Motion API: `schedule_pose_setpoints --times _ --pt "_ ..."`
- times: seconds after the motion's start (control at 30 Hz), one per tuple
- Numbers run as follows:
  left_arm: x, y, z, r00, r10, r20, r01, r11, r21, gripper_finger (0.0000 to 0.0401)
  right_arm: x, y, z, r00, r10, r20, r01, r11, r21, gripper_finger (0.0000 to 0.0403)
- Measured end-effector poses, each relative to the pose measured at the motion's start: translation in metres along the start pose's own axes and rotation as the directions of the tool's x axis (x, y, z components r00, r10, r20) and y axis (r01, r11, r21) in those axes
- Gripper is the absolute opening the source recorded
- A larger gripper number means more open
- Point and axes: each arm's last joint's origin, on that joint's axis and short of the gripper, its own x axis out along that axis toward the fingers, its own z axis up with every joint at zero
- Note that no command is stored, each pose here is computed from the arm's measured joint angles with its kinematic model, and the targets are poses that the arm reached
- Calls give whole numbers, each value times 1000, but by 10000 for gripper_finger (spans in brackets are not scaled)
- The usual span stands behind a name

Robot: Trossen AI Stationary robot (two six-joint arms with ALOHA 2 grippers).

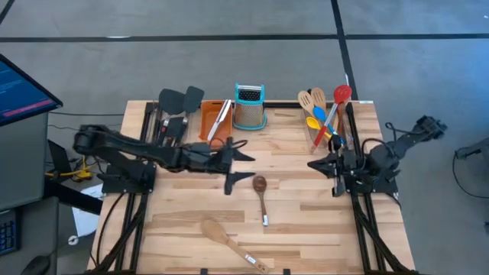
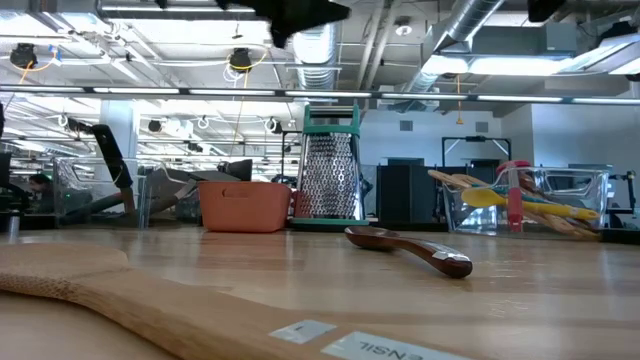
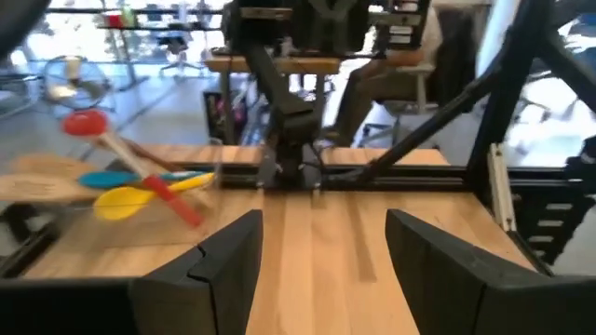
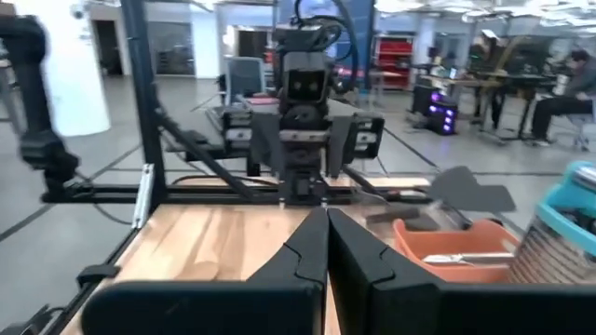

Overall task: Pick & Place Kitchen Items
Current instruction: Move the wooden spoon on the right of the table

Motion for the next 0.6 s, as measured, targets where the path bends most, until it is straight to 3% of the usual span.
schedule_pose_setpoints --times 0.1,0.3,0.6 --pt "-21 -11 4 1000 28 11 -28 1000 6 214 -2 3 0 999 32 -1 -32 999 -21 0" --pt "-57 -30 3 998 -38 59 37 999 8 214 -8 -4 7 984 164 64 -161 986 -44 0" --pt "-58 -11 -13 994 66 84 -57 993 -105 214 -6 -30 8 983 170 74 -165 984 -69 0"
